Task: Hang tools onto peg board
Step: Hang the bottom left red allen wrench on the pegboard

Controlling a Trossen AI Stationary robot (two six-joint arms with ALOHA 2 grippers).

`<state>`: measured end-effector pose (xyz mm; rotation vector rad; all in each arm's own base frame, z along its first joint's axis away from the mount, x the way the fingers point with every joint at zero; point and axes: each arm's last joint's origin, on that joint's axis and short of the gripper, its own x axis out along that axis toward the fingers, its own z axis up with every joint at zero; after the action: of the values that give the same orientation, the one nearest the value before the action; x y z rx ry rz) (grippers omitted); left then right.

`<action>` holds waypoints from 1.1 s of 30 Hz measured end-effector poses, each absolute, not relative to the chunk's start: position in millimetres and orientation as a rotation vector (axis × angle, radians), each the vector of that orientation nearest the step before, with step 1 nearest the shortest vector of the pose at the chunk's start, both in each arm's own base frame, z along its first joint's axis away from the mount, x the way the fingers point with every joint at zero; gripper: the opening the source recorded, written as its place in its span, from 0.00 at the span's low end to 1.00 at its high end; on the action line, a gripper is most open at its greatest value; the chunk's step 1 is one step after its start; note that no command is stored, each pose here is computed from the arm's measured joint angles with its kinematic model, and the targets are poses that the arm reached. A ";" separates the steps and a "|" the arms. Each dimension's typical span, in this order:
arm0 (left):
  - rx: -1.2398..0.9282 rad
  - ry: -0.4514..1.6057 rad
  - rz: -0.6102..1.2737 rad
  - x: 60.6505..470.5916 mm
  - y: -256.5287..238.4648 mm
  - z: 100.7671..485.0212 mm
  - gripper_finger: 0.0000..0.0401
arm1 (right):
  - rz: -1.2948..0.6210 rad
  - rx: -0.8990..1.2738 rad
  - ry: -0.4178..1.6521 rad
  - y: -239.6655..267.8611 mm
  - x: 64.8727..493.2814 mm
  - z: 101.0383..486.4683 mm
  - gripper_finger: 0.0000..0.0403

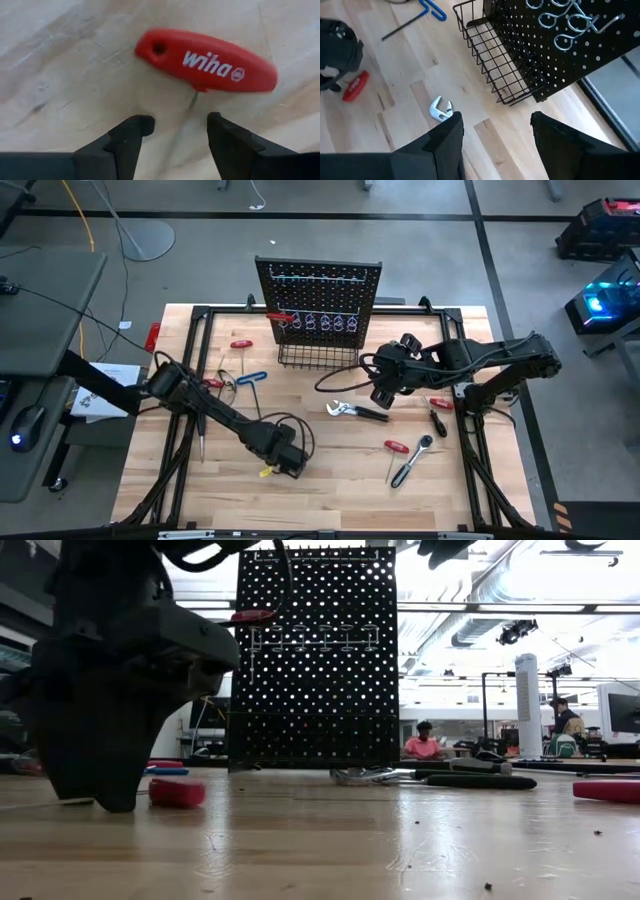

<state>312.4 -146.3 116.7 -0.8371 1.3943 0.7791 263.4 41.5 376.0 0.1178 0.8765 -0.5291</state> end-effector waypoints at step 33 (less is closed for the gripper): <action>-0.129 1.049 0.516 277.3 -134.7 196.7 0.00 | -0.523 0.415 0.621 103.5 255.6 384.3 0.56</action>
<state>277.3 -134.7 196.7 -0.1289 1.0494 0.5161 255.6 103.5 384.3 0.4148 0.6209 -0.5227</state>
